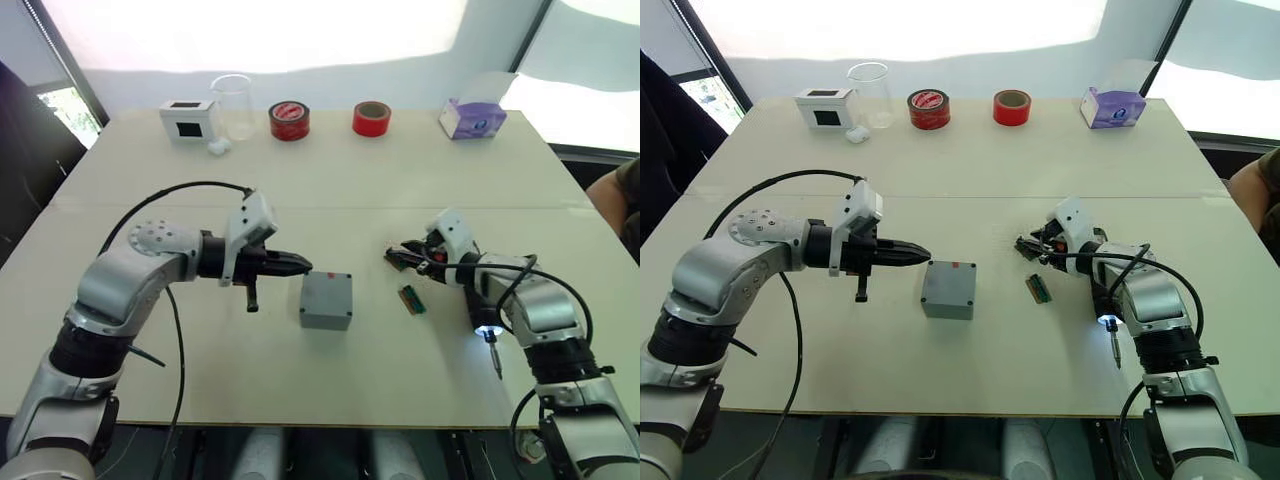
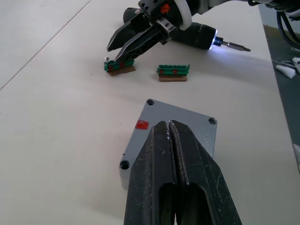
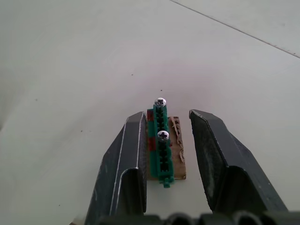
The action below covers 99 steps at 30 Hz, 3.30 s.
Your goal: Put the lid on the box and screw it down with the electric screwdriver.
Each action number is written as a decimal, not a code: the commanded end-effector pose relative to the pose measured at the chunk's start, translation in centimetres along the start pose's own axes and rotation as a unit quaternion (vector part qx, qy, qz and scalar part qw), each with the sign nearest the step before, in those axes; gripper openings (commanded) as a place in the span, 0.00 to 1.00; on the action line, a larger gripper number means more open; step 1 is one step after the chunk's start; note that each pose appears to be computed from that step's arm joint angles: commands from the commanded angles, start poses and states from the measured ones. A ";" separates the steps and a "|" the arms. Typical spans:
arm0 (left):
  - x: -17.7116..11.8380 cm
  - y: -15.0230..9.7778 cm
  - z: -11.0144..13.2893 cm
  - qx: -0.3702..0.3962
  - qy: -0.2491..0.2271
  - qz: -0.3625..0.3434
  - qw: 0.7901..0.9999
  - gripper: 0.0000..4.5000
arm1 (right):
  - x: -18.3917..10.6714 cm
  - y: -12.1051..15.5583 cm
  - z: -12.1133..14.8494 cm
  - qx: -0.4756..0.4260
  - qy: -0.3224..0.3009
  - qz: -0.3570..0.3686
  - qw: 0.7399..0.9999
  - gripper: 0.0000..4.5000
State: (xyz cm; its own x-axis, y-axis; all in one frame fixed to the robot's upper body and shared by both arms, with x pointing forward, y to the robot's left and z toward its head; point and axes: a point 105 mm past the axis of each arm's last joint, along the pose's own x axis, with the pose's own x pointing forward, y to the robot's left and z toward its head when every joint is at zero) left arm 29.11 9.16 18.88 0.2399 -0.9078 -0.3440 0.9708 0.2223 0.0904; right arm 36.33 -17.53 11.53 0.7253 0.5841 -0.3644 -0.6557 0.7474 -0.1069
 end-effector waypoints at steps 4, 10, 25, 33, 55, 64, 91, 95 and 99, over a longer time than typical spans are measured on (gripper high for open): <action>-0.2 -0.3 1.0 0.024 -0.010 0.001 1.000 0.00 | -0.7 0.1 1.3 -0.010 -0.014 0.005 1.000 0.30; 0.0 -0.2 0.6 0.024 -0.004 0.000 1.000 0.00 | -0.8 0.1 1.2 0.000 -0.016 0.001 1.000 0.30; 0.1 -0.1 0.3 0.025 0.003 -0.003 1.000 0.00 | -1.2 0.2 1.0 0.015 -0.018 -0.004 1.000 0.30; 0.2 -0.2 -0.1 0.025 0.008 -0.002 1.000 0.00 | -1.2 0.2 1.1 0.015 -0.021 -0.007 1.000 0.04; -0.1 0.1 -0.5 0.015 0.005 0.001 1.000 0.00 | -3.2 1.2 3.9 0.003 -0.062 -0.003 0.998 0.01; -2.2 0.7 -2.3 -0.004 0.039 0.015 0.999 0.00 | -2.6 8.9 5.8 -0.009 -0.088 0.127 0.988 0.01; -1.4 0.6 -3.2 -0.007 0.042 0.015 0.999 0.00 | -1.1 10.8 5.3 -0.006 -0.076 0.155 0.985 0.01; -1.4 0.6 -3.2 -0.006 0.041 0.015 0.999 0.00 | -1.0 10.7 5.0 -0.006 -0.071 0.154 0.986 0.01; -1.4 0.7 -3.3 -0.006 0.040 0.016 0.999 0.00 | -0.9 10.6 4.8 -0.007 -0.068 0.152 0.986 0.01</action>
State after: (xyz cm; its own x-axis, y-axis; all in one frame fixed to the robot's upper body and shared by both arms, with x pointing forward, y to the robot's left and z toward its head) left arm 29.34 11.67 15.75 0.2582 -0.8652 -0.4298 0.9645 0.2567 0.0626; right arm 29.62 -8.74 14.40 0.5139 0.8127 -0.2747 -0.8442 0.5359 0.0064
